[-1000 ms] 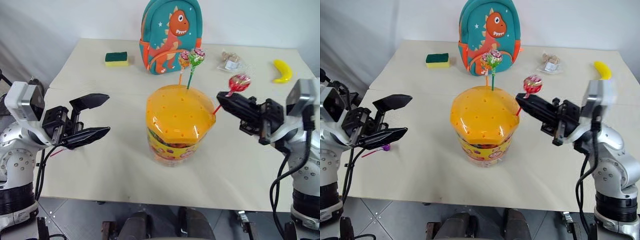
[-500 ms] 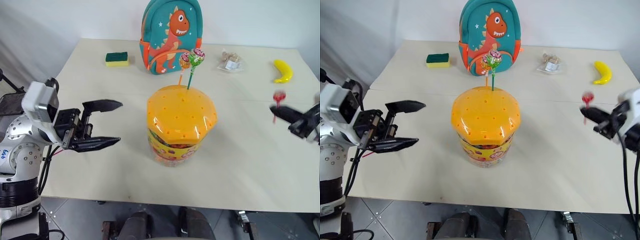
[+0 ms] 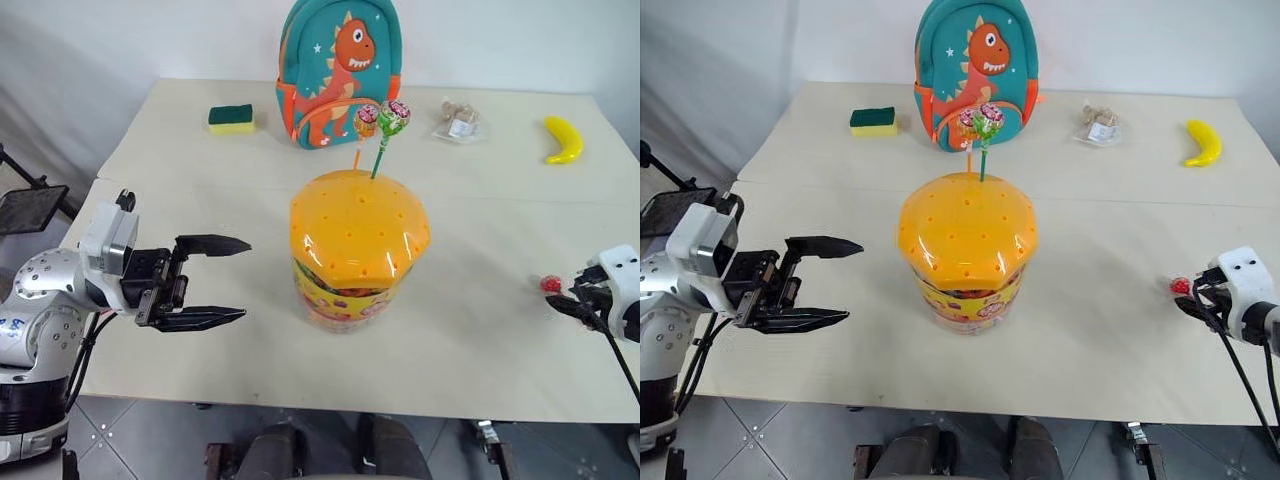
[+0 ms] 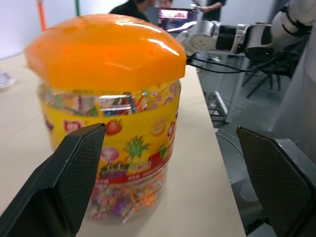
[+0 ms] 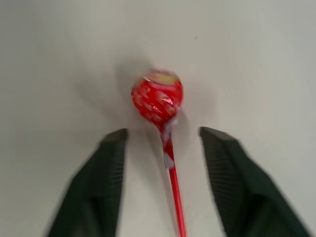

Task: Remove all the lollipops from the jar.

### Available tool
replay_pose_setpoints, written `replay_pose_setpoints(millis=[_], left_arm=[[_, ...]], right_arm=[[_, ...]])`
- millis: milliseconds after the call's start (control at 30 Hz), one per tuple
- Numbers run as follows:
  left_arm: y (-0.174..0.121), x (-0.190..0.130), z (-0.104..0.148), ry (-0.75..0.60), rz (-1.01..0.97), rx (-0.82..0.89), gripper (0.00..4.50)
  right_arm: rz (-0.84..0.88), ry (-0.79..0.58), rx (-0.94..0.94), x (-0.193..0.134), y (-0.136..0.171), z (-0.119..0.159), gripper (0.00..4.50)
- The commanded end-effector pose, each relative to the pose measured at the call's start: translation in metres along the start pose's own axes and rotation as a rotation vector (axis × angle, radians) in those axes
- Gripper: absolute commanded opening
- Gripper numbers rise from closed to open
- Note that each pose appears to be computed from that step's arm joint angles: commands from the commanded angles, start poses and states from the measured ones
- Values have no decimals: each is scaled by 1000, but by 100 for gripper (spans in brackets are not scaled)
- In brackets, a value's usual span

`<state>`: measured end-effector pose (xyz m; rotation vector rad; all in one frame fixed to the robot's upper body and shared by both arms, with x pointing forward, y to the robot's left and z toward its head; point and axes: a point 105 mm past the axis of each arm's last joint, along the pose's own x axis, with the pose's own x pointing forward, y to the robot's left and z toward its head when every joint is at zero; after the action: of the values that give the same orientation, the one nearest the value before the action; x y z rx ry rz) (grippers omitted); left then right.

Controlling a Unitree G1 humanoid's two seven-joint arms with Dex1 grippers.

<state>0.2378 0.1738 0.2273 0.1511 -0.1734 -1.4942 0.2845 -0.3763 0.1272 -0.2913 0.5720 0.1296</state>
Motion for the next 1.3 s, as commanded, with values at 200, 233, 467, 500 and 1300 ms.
replay_pose_setpoints(millis=[200,233,467,500,1300], left_arm=[[5,-19,23,-106,121,62,450],[7,-21,27,-141,140,55,450],[10,-23,35,-242,186,23,450],[10,-23,35,-246,187,20,450],[9,-18,31,-235,213,16,450]], right_arm=[[301,-649,-218,-71,19,106,447],[360,-718,-214,-78,30,122,447],[781,-915,-201,-94,133,197,447],[802,-918,-188,-95,139,201,447],[981,-846,-218,-89,217,239,2]])
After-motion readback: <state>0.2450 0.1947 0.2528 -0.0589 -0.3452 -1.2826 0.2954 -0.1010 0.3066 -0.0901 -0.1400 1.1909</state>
